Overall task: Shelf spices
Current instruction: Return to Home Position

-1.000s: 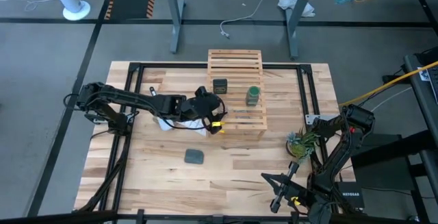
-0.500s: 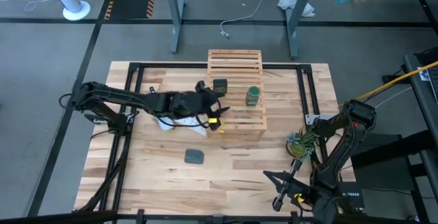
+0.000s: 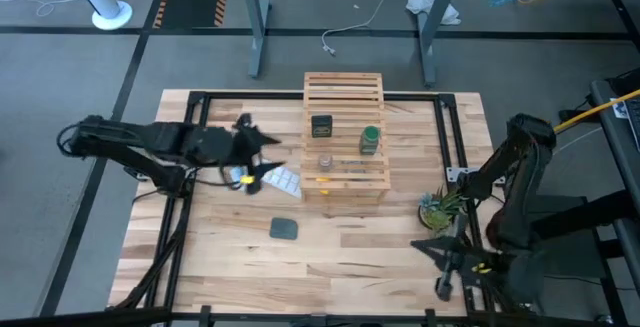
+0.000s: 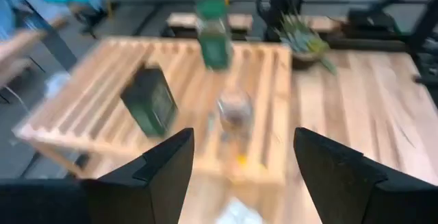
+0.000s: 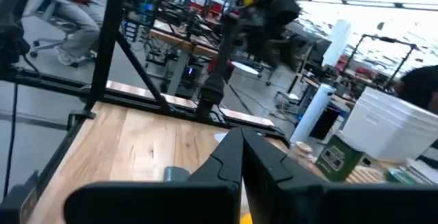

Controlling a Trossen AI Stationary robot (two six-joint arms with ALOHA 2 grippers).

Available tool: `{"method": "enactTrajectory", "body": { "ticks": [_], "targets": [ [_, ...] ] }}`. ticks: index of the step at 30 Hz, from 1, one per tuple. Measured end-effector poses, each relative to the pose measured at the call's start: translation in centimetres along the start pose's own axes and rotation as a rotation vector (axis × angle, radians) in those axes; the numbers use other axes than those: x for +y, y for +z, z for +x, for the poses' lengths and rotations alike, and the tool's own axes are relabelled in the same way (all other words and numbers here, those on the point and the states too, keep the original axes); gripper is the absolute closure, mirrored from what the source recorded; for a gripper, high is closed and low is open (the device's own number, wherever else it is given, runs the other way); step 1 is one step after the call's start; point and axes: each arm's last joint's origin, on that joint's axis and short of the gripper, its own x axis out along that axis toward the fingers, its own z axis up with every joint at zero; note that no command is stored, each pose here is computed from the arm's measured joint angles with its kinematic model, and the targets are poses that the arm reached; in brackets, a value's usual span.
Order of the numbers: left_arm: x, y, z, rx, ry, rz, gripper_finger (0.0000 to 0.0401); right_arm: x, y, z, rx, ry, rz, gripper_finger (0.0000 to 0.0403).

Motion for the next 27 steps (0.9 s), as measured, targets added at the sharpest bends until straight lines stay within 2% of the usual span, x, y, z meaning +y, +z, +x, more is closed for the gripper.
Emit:
{"method": "enactTrajectory", "body": {
  "ticks": [4, 12, 16, 21, 27],
  "targets": [
    [-0.7, -2.6, -1.8, 0.016, -0.070, 0.012, 0.0156, -1.7, -0.7, -1.8, 0.000, 0.059, 0.004, 0.0393],
    [-1.1, -8.4, -3.2, -0.069, -0.178, -0.037, 0.0156, -3.9, -3.9, -2.5, 0.047, 0.067, 0.158, 0.0393],
    [-1.5, -11.7, -2.8, -0.105, -0.233, -0.060, 0.0156, -4.0, -5.3, -2.4, 0.072, 0.062, 0.203, 0.0393],
    [-2.4, -15.3, -1.7, -0.148, -0.366, -0.076, 0.0156, -3.3, -7.5, -2.4, 0.100, 0.076, 0.188, 0.0393],
    [-3.2, -18.0, -0.6, -0.214, -0.486, -0.099, 0.0156, -2.8, -11.2, -2.4, 0.111, 0.082, 0.247, 0.0393]
  ]
}}
